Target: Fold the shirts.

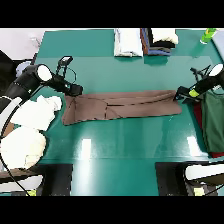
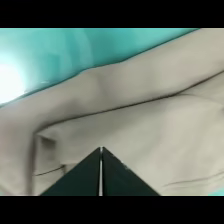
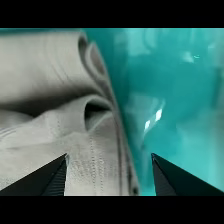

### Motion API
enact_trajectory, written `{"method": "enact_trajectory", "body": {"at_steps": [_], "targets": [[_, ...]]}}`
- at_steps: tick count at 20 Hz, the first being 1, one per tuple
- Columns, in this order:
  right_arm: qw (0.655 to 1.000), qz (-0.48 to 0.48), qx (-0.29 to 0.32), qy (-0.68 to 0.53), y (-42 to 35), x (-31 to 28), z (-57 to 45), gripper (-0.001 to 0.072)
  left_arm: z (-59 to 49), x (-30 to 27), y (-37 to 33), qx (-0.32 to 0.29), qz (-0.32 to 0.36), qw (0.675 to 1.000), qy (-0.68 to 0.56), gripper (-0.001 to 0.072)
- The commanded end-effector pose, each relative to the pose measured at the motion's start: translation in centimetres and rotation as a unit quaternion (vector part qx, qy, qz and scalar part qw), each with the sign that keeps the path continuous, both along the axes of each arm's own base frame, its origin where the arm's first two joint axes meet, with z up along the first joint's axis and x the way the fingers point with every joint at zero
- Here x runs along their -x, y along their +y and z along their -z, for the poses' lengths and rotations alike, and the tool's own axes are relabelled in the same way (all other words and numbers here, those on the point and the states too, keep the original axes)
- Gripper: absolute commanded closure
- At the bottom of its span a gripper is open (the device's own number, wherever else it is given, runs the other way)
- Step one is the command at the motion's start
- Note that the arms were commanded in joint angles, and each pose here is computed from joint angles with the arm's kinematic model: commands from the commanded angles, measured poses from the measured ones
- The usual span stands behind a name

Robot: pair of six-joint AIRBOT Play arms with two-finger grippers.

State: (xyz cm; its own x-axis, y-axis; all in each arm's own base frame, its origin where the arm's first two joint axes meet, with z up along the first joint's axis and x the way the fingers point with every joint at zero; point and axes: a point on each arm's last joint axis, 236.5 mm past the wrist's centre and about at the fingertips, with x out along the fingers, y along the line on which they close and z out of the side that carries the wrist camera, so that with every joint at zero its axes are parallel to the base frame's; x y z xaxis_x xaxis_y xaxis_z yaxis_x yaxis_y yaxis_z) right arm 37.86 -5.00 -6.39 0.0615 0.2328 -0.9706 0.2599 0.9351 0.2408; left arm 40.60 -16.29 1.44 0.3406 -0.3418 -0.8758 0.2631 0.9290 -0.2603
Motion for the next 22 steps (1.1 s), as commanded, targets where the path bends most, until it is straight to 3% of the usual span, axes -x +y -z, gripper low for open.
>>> {"method": "enact_trajectory", "body": {"at_steps": [1, 4, 5, 7, 8, 12, 17, 22], "targets": [[1.000, 0.001, -0.022, 0.001, 2.0, 0.8, 2.4, 0.0128, -0.7, -0.4, -1.5, 0.039, -0.009, 0.999, -0.005, 0.0681], [1.000, -0.021, -0.017, -0.001, 3.5, 0.7, 2.9, 0.0198, -0.8, 0.0, -2.6, 0.040, 0.003, 0.999, -0.007, 0.0681], [0.999, -0.032, -0.008, -0.004, 3.7, 0.4, 2.6, 0.0364, -0.8, 0.2, -3.2, 0.041, 0.009, 0.999, -0.009, 0.0681], [0.999, -0.054, 0.007, -0.008, 4.0, -0.1, 1.8, 0.0619, -1.0, 0.5, -4.8, 0.044, 0.023, 0.999, -0.015, 0.0682], [0.998, -0.063, 0.013, -0.004, 3.9, -0.1, 1.3, 0.0691, -0.9, 0.7, -5.8, 0.048, 0.026, 0.998, -0.016, 0.0682], [0.995, -0.100, 0.030, 0.000, 4.5, 0.0, -2.2, 0.0693, 1.0, 1.5, -9.7, 0.049, 0.058, 0.997, -0.006, 0.0682], [0.986, -0.116, 0.043, -0.111, 7.1, -1.0, -12.1, 0.0693, 2.9, 1.4, -16.2, 0.056, 0.111, 0.992, 0.007, 0.0682], [0.963, -0.141, -0.018, -0.227, 13.2, -1.1, -22.2, 0.0693, 6.3, 2.1, -21.4, 0.046, 0.157, 0.986, 0.030, 0.0682]]}}
